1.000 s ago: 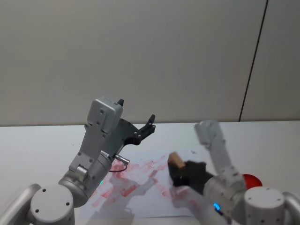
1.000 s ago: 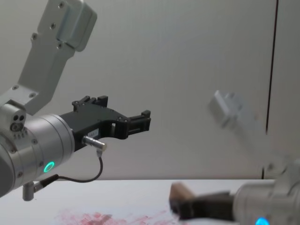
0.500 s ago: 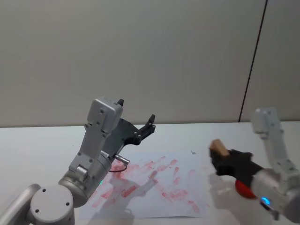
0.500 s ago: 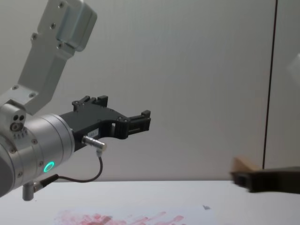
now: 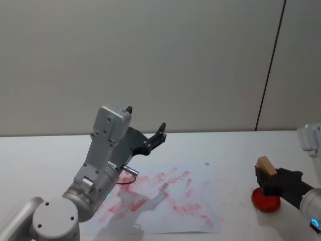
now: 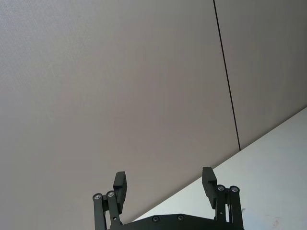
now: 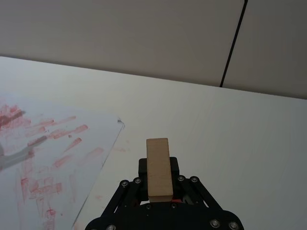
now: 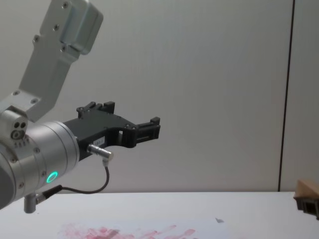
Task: Use the one hand to pick up the stamp and affix it onto the A4 paper.
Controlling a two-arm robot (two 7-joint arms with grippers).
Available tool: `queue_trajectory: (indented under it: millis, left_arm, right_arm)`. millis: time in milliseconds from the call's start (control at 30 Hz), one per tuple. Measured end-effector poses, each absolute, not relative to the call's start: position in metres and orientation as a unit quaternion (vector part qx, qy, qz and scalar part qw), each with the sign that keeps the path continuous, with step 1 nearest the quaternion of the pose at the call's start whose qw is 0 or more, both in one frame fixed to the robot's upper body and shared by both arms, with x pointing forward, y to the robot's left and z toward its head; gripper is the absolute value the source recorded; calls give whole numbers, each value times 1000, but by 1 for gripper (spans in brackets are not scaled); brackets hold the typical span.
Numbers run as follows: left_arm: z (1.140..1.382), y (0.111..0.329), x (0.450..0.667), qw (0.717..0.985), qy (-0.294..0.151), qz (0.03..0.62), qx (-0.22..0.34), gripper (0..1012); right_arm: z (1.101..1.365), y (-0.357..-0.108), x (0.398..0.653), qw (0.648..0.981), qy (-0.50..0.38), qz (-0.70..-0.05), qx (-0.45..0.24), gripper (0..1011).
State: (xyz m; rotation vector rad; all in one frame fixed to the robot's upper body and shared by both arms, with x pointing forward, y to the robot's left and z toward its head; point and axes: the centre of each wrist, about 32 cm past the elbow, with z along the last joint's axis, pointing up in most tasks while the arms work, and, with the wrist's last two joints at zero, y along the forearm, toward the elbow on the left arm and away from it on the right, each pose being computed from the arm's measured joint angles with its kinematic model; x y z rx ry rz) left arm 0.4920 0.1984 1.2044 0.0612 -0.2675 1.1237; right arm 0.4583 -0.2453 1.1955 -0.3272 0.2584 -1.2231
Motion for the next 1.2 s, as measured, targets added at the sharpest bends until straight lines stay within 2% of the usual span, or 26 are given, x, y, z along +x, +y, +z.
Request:
queue_trajectory:
  millis: [1200]
  left_arm:
    - [1204, 198, 492, 837, -126, 531, 29, 1002]
  right_arm:
    - [1162, -241, 468, 775, 143, -580, -207, 221]
